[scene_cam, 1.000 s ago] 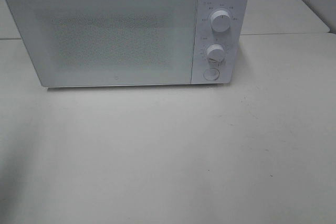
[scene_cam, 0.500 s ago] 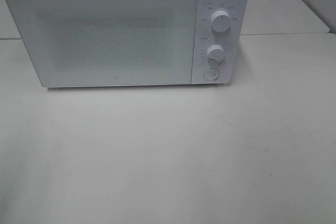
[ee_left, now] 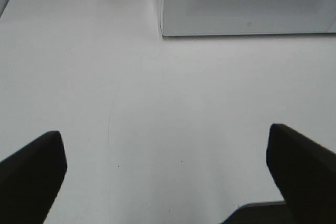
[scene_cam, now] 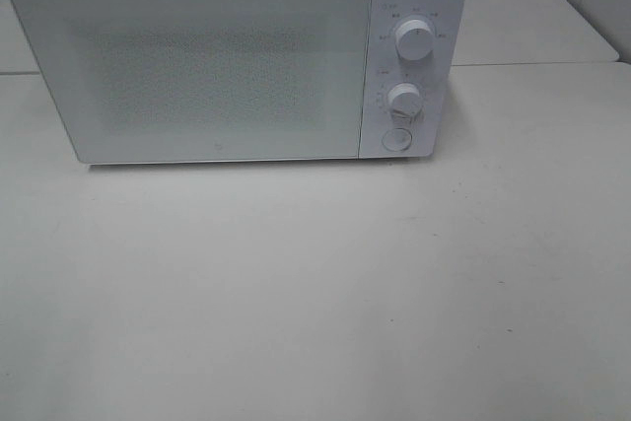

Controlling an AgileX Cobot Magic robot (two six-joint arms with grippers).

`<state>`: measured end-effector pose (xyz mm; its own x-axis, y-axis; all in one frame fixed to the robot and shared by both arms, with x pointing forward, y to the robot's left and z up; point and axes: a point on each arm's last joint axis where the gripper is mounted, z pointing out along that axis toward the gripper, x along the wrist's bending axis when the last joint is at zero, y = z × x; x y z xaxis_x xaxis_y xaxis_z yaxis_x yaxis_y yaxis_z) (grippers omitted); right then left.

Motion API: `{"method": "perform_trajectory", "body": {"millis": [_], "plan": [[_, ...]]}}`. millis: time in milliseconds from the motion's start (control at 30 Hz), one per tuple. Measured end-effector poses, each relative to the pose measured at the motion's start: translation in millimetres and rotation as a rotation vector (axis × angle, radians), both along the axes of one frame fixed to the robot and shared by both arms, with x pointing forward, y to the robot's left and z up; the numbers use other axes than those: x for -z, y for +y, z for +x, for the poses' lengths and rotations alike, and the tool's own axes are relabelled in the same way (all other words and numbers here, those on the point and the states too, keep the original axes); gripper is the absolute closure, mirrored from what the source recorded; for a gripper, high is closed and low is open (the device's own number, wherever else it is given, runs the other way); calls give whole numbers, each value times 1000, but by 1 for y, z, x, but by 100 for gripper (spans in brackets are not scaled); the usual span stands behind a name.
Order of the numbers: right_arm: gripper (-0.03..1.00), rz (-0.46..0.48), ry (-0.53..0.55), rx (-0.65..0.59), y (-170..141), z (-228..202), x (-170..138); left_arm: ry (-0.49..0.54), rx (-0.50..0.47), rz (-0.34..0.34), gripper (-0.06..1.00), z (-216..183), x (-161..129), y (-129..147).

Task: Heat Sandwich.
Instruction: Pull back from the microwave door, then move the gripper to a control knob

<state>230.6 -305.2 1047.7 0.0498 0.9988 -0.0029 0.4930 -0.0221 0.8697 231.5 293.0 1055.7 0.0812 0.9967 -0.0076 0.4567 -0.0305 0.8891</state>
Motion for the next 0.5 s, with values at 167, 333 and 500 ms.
{"method": "perform_trajectory", "body": {"millis": [167,333,500], "plan": [[20,0,0,0,0,0,0,-6,0,0,-3,-1,0,0],[20,0,0,0,0,0,0,-7,0,0,-3,-1,0,0],[20,0,0,0,0,0,0,-7,0,0,-3,-1,0,0]]}}
